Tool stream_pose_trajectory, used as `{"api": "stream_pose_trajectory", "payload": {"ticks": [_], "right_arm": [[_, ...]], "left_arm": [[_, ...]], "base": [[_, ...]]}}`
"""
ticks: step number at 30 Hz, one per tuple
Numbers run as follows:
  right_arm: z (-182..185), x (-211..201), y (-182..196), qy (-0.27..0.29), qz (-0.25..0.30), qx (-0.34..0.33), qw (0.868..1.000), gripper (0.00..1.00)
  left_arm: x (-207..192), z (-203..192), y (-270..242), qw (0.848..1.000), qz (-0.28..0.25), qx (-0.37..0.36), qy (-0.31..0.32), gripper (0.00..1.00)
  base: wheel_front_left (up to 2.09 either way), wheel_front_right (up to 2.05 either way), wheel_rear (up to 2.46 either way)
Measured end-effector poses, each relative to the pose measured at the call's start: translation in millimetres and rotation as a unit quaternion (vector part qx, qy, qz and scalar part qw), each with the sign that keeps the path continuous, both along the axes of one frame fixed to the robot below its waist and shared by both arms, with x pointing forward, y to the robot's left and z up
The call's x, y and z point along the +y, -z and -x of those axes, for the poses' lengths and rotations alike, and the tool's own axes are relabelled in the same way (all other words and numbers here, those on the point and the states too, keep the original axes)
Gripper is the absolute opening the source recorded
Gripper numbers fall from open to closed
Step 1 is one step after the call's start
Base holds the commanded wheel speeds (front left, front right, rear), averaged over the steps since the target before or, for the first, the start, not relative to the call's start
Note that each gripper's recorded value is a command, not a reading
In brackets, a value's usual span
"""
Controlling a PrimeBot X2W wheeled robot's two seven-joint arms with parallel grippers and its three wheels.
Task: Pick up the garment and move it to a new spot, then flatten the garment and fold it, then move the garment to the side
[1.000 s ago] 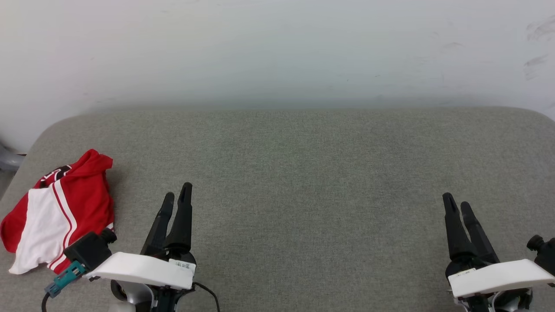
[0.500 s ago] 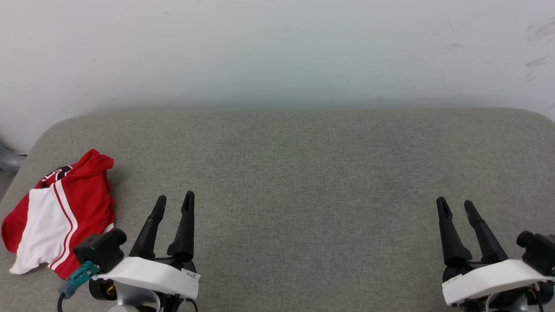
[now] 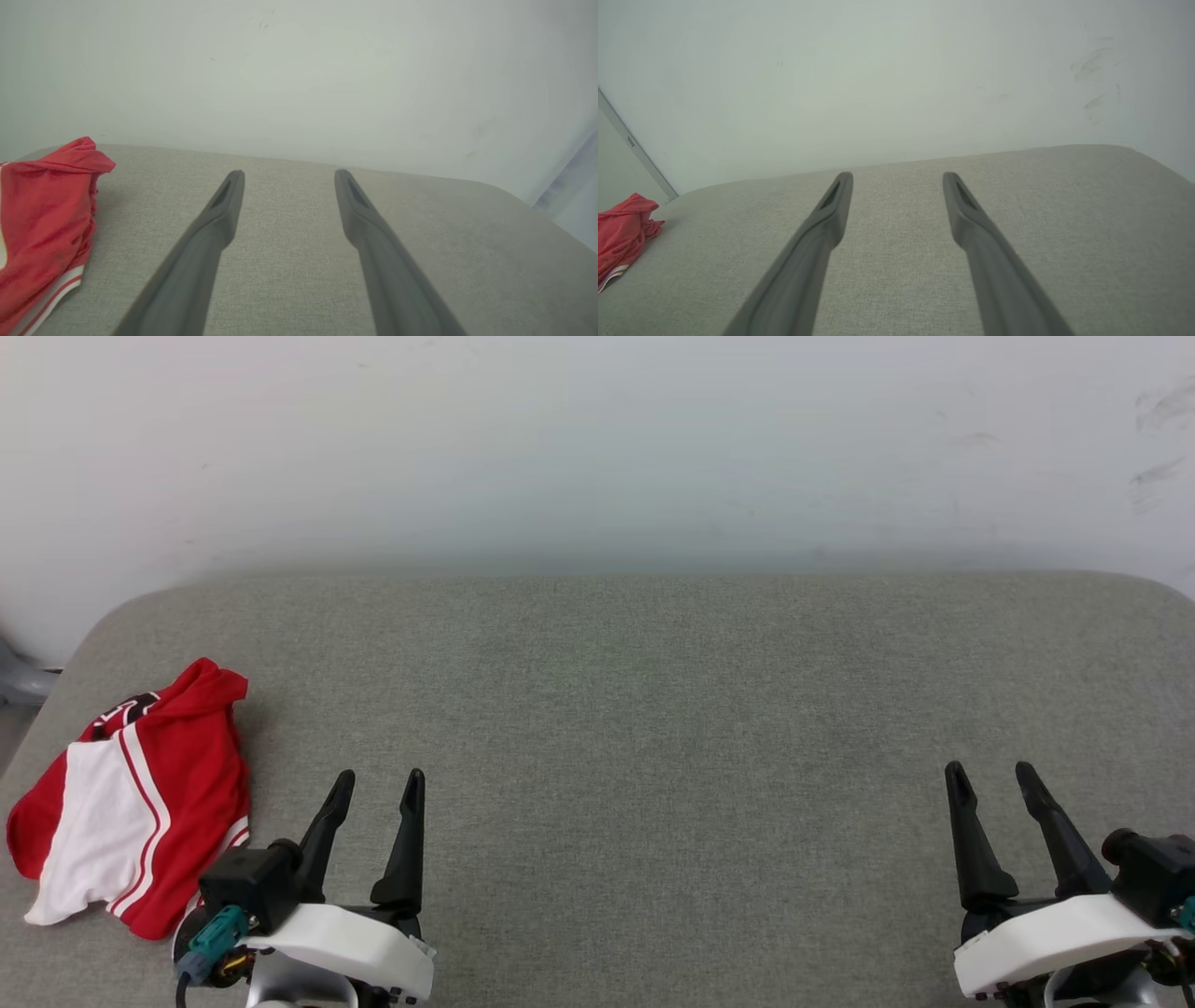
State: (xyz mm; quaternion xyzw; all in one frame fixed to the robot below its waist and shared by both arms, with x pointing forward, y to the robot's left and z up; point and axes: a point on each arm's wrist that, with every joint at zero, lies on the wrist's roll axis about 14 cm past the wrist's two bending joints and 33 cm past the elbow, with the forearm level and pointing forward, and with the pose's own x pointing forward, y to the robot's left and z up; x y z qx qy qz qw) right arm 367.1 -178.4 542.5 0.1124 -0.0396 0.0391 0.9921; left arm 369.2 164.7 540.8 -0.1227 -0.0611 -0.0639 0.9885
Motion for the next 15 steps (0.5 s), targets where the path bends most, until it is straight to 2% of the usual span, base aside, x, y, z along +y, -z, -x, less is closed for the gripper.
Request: {"api": "stream_pose_trajectory", "payload": {"ticks": [8, 15], "right_arm": [[1.1, -1.6, -0.4, 0.004, 0.036, -0.001, 0.999, 1.00], [2.5, -1.7, 0.8, 0.004, 0.058, 0.002, 0.998, 1.00]], "left_arm": [[-2.1, 1.9, 1.2, 0.999, -0.046, -0.006, 0.000, 1.00], [-4.6, 3.2, -0.1, 0.998, -0.060, -0.015, 0.003, 1.00]], "base": [[0.00, 0.00, 0.00], [0.00, 0.00, 0.00]]}}
